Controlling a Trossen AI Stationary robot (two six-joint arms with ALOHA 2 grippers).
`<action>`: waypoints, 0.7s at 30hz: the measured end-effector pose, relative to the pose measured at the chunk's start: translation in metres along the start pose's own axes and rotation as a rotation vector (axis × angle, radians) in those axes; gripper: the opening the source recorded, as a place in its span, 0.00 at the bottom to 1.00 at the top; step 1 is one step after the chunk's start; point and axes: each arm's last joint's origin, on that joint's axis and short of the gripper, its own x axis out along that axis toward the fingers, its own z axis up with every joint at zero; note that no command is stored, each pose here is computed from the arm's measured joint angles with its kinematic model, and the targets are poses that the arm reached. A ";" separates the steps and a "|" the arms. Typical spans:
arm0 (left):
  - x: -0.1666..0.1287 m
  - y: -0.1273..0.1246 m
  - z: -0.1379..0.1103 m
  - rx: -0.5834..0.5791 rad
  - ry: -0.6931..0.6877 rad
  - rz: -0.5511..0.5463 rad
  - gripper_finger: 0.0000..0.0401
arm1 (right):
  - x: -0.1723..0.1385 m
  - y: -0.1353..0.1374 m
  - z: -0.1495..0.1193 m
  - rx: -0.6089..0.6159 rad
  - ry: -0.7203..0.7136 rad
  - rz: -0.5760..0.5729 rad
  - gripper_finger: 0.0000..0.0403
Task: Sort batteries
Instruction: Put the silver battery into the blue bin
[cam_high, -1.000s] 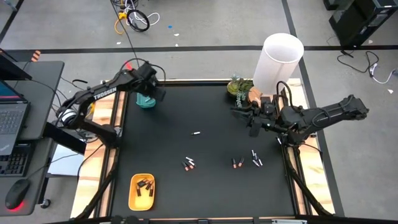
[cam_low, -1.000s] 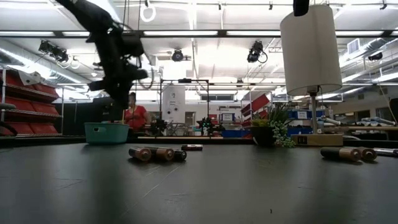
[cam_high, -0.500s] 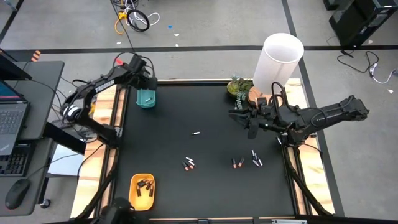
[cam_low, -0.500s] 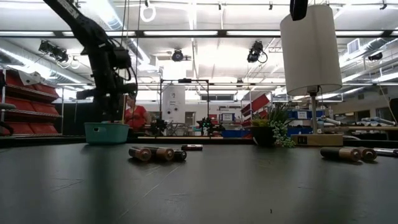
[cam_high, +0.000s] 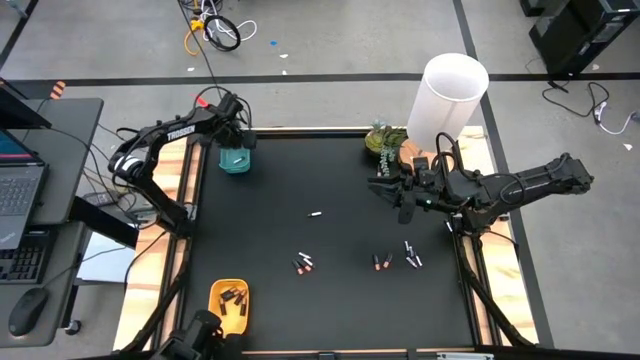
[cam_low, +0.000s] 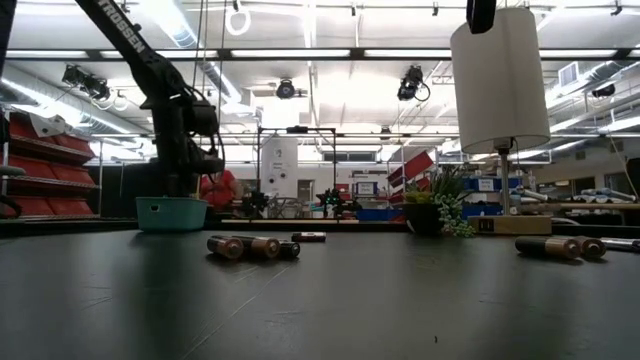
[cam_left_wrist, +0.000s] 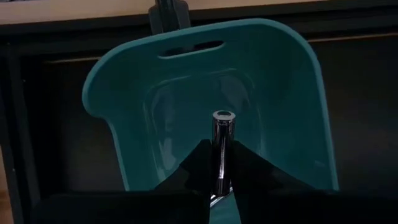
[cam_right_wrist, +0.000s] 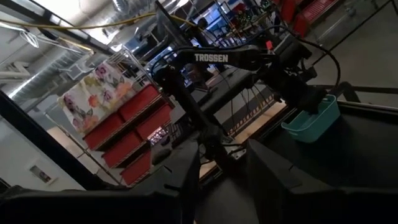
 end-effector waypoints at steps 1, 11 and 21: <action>0.001 0.000 0.000 0.000 0.003 0.002 0.16 | 0.000 0.000 0.000 0.000 0.000 0.000 0.29; 0.001 0.000 0.000 0.006 0.003 0.007 0.38 | 0.000 0.000 0.000 0.000 -0.001 -0.002 0.29; -0.059 -0.017 0.002 0.226 -0.150 -0.066 0.42 | 0.003 -0.017 -0.004 0.013 0.059 -0.143 0.28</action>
